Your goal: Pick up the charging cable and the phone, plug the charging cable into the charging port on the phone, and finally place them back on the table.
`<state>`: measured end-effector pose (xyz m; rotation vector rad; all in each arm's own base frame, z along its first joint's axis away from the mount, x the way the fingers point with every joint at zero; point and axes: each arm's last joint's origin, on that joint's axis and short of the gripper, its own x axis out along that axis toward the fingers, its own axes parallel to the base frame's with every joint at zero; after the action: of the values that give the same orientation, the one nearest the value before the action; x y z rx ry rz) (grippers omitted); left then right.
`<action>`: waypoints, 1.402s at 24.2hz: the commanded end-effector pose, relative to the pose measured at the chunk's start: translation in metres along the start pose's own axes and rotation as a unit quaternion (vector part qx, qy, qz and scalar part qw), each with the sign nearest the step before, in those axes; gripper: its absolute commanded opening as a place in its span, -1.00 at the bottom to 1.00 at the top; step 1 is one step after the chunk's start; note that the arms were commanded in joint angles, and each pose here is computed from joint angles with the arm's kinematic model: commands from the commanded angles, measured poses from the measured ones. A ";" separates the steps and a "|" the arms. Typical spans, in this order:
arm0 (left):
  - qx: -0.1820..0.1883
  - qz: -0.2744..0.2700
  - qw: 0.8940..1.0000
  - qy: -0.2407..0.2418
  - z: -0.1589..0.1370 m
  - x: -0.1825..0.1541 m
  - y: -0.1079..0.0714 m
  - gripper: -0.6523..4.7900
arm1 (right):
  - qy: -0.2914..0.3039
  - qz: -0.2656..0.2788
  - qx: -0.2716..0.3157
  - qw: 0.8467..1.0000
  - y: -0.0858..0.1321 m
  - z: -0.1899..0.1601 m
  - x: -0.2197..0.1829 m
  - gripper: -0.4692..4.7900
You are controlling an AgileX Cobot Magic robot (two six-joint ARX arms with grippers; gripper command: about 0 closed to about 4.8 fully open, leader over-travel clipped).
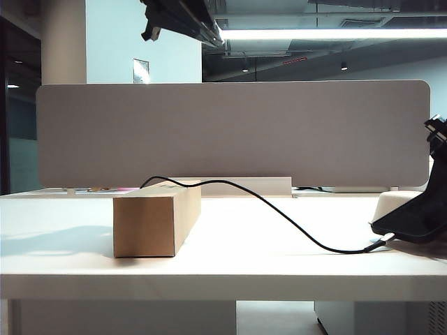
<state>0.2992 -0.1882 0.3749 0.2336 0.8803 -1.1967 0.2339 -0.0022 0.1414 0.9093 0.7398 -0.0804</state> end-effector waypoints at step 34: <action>0.001 0.202 0.978 -0.048 -0.113 -0.009 -0.029 -0.78 | -0.174 0.087 -0.267 0.944 -0.013 -0.046 -0.124 -0.85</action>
<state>0.2223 -0.1273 0.3144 0.3527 0.7545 -0.8327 0.1116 -0.0059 0.1910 0.4420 0.3358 0.0927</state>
